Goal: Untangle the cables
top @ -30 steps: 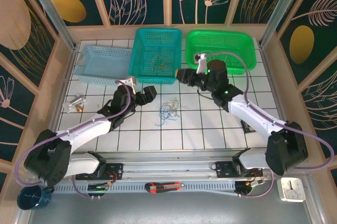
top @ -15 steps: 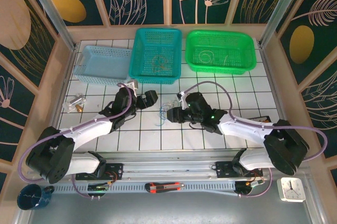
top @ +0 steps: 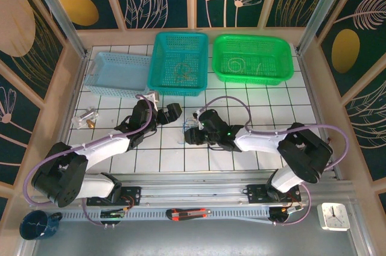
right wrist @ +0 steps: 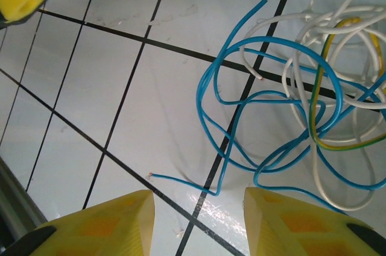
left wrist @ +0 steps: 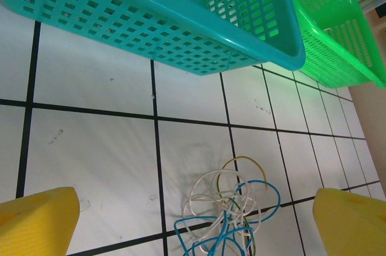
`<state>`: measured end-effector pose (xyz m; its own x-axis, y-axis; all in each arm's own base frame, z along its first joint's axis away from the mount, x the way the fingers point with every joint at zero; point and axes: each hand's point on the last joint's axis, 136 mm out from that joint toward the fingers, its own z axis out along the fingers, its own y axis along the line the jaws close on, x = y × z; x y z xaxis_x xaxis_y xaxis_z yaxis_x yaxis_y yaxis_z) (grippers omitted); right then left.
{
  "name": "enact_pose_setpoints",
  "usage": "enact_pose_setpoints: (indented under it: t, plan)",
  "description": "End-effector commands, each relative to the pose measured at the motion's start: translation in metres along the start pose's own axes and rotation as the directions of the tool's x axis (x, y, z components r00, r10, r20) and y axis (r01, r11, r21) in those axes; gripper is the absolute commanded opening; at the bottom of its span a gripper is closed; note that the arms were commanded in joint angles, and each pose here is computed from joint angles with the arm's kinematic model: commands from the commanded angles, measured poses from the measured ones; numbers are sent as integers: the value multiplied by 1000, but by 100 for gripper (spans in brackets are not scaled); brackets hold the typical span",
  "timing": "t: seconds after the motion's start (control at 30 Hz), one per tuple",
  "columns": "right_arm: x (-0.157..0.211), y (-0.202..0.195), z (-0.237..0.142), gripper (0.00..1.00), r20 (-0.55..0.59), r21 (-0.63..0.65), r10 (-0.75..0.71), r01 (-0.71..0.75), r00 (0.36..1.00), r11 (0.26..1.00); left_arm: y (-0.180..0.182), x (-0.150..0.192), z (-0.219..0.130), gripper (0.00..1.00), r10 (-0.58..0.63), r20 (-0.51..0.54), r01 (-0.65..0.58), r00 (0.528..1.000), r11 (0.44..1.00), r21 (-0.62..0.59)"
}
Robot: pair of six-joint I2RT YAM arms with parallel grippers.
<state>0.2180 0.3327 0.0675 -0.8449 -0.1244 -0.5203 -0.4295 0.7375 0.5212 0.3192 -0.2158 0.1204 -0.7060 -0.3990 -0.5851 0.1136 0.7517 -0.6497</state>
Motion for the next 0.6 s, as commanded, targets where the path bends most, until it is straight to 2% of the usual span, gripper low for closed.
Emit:
enact_pose_setpoints:
  t: [0.0, 0.4, 0.57]
  plan:
    - [-13, 4, 6, 43, 36, 15, -2, 1, 999, 1000, -5, -3, 2, 99, 3, 10, -3, 1000, 1000, 29]
    - [-19, -20, 30, 47, 42, 155, 12, -18, 999, 988, -4, -7, 0, 99, 0, 30, -1, 1000, 1000, 19]
    - [-21, -26, 41, 41, 48, 180, 10, -18, 999, 983, -4, -7, -1, 99, -1, 31, 1, 1000, 1000, 19]
